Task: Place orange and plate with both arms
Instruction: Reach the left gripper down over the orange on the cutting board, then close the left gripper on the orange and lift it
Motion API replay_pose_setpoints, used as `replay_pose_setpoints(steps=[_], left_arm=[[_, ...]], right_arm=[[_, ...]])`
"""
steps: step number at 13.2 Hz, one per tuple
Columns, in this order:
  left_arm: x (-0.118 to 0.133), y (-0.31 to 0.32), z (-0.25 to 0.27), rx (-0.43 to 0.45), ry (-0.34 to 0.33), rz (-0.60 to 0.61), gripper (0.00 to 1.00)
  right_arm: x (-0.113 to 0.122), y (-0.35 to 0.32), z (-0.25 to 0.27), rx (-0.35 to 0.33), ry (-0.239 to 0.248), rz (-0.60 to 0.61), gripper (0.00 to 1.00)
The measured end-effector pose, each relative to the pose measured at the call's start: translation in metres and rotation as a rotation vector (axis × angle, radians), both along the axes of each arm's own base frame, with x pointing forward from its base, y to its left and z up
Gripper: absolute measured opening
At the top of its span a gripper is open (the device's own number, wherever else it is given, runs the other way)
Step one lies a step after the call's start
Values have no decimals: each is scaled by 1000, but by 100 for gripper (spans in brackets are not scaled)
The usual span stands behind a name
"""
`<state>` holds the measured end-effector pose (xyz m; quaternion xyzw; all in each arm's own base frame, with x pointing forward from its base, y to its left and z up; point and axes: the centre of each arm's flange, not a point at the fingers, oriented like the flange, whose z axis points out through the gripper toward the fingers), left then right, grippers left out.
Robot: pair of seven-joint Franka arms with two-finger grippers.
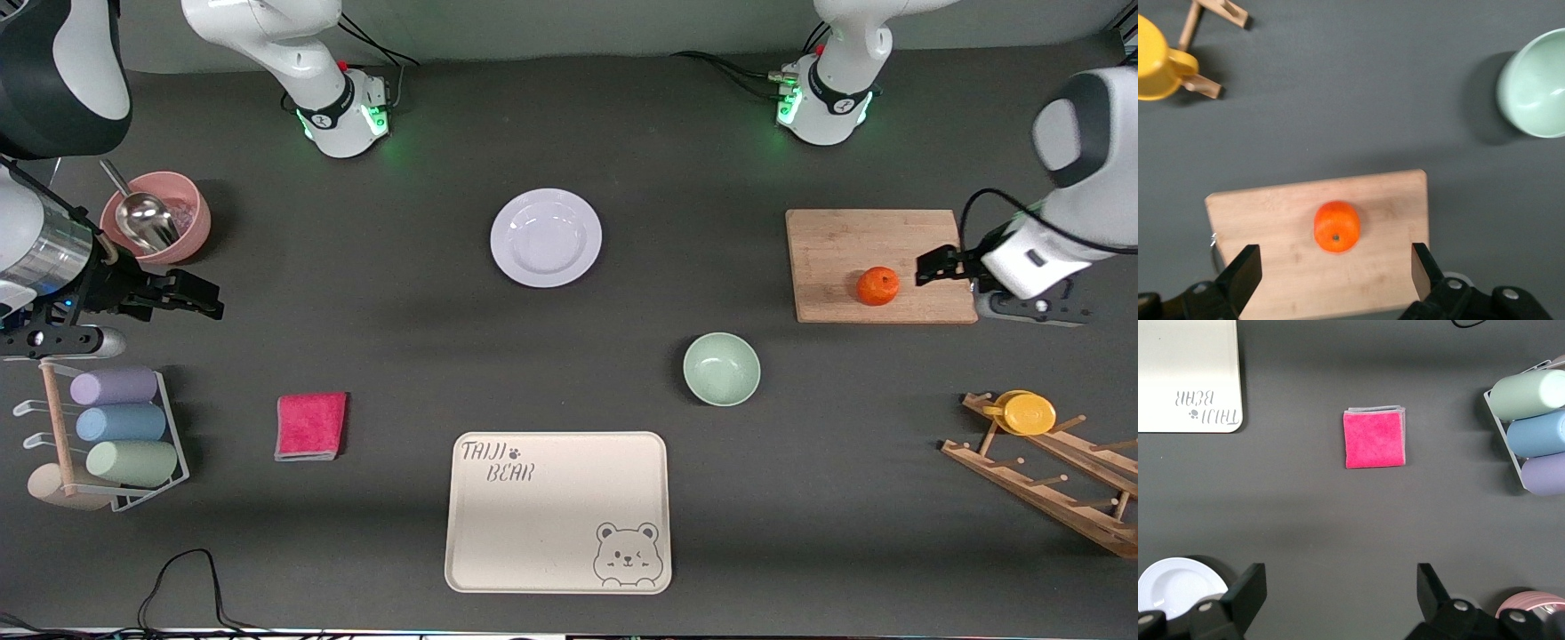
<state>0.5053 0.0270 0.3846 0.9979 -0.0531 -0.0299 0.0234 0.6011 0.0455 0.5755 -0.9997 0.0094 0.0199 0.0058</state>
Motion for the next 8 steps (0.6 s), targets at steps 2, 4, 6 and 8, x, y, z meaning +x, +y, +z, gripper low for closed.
replay_pose_setpoints(steps=[2,4,6,8], left_arm=[[-26,0,-48,9,-32,8,100],[-52,0,-86,19,-76,14,100],[-72,0,-113,25,-105,18,100],[-81,0,-132,26,-116,20,100]], right_arm=[[0,0,0,0,0,0,100],[0,0,0,0,1,0,100],[0,0,0,0,2,0,100],[0,0,-1,0,3,-1,100]])
